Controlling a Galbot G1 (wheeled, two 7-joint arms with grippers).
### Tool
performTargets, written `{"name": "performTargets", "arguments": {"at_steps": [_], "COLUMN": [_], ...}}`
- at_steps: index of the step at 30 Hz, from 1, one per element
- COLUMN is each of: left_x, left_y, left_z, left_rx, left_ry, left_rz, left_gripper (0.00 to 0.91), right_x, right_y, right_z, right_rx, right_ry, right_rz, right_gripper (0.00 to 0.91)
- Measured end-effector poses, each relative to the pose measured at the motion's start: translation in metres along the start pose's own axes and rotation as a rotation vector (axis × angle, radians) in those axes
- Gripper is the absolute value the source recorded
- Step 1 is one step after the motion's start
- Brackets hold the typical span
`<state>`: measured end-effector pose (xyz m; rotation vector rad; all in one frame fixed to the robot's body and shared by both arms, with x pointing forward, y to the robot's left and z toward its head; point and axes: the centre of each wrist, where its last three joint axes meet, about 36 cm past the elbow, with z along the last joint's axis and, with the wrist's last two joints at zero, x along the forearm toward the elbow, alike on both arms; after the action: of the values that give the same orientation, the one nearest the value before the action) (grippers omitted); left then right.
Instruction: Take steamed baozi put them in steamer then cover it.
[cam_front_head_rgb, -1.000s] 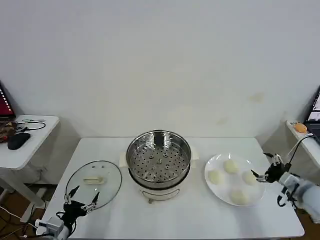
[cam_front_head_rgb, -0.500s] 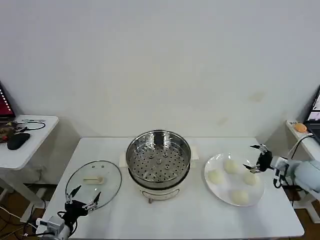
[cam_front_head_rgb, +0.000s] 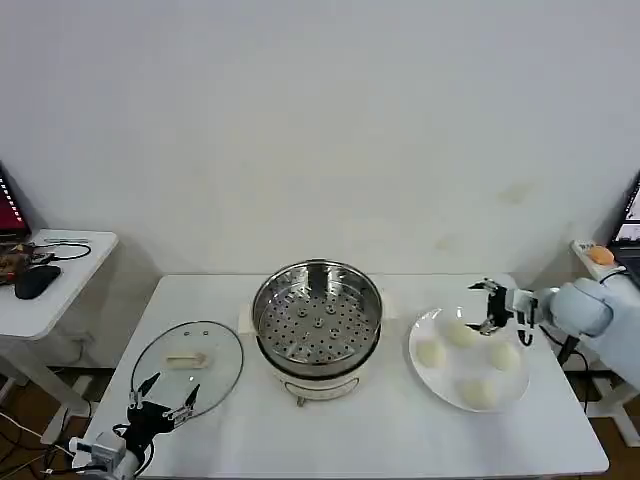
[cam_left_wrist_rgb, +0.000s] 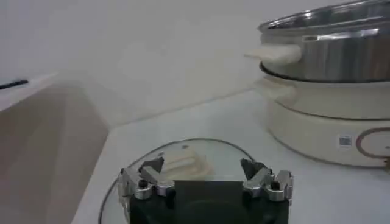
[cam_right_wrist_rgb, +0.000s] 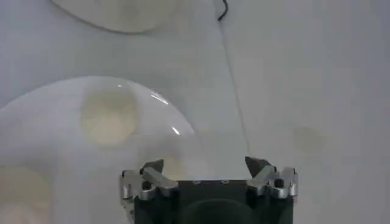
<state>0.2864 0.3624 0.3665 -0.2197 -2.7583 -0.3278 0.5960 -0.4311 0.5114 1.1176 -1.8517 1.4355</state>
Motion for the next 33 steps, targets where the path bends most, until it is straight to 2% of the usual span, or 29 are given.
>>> {"name": "performTargets", "arguments": {"at_steps": [6,13,26,33], "left_x": [0.002,0.003,0.004,0.005], "left_y": [0.000,0.001,0.000,0.002], "left_z": [0.002,0.002,0.001,0.002], "left_rx": [0.018,0.029,0.054,0.061], "left_ry": [0.009,0.010,0.023,0.029], "left_rz": [-0.005,-0.009,-0.014,-0.021], "left_gripper": [0.907,0.907,0.907,0.907], "right_x": [-0.005,-0.014,-0.039,-0.054], "right_y": [-0.029,-0.047,-0.066,-0.067], "right_z": [-0.006,-0.006,-0.009,-0.008], "right_rx": [0.024,0.054,0.116,0.124], "right_ry": [0.034,0.077,0.136,0.166], "right_rz": [-0.105,-0.229,-0.351,-0.392], "right_gripper": [0.907,0.907,0.907,0.907]}}
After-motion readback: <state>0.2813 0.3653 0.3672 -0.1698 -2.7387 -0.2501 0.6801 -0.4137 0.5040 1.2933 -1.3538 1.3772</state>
